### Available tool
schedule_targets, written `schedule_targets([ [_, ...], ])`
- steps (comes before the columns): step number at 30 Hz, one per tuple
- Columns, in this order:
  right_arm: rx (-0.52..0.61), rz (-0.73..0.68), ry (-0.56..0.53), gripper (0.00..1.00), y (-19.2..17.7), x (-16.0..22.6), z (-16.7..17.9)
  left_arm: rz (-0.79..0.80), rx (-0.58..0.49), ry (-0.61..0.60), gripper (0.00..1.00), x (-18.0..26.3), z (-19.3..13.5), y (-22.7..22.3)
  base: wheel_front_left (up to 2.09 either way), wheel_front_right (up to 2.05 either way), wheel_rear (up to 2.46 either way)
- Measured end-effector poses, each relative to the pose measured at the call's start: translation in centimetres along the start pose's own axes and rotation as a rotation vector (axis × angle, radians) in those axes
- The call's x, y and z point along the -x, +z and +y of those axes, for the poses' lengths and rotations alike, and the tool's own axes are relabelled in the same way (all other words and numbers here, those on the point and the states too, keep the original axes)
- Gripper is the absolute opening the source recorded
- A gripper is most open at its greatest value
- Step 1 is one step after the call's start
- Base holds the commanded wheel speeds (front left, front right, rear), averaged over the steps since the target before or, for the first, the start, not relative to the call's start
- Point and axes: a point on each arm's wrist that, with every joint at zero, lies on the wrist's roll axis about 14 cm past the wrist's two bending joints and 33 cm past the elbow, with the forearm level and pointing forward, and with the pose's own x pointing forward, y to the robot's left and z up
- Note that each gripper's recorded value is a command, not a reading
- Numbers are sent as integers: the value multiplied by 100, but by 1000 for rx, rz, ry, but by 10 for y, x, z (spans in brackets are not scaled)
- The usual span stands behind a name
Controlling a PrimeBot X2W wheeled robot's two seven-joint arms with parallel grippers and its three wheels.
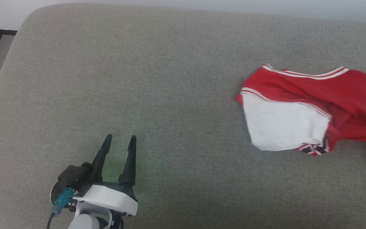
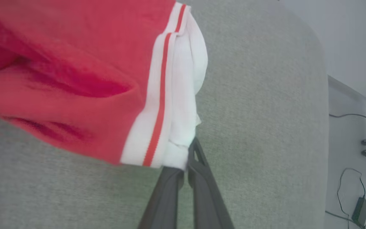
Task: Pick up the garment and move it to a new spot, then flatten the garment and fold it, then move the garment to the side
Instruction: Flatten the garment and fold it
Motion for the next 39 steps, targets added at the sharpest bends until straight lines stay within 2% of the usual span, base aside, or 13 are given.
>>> schedule_targets([
  [5, -37, 27, -99, 0, -21, -4, -29, 9, -9, -9, 100, -5, -1, -3, 0, 0, 0],
  [8, -74, 42, -87, 0, -36, -9, -21, 7, -19, -14, 100, -9, -2, -3, 0, 0, 0],
  [9, -90, 37, -81, 14, -38, -11, -17, 10, -28, -18, 100, -10, -3, -4, 0, 0, 0],
  [12, -135, -29, -86, 100, -31, -12, -13, 14, -45, -32, 100, -14, -6, -5, 0, 0, 0],
  [16, -188, -114, -93, 100, -32, -7, -6, -8, -76, -87, 100, -25, -18, 2, 0, 0, 0],
  [21, -230, -258, -141, 100, -23, 15, -15, -83, -205, -252, 100, -47, -45, 33, 0, 0, 0],
  [24, -231, -401, -175, 100, -6, 36, -22, -136, -290, -376, 100, -61, -72, 53, 0, 0, 0],
  [27, -259, -566, -212, 100, 16, 61, -29, -105, -340, -485, 100, -75, -100, 60, 0, 0, 0],
  [31, -310, -725, -232, 100, 33, 87, -27, 30, -357, -617, 100, -87, -141, 53, 0, 0, 0],
  [35, -330, -787, -243, 100, 37, 101, -26, 223, -277, -729, 100, -88, -182, 39, 0, 0, 0],
  [39, -347, -816, -273, 100, 36, 110, -31, 578, -152, -793, 100, -74, -205, -2, 0, 0, 0],
])
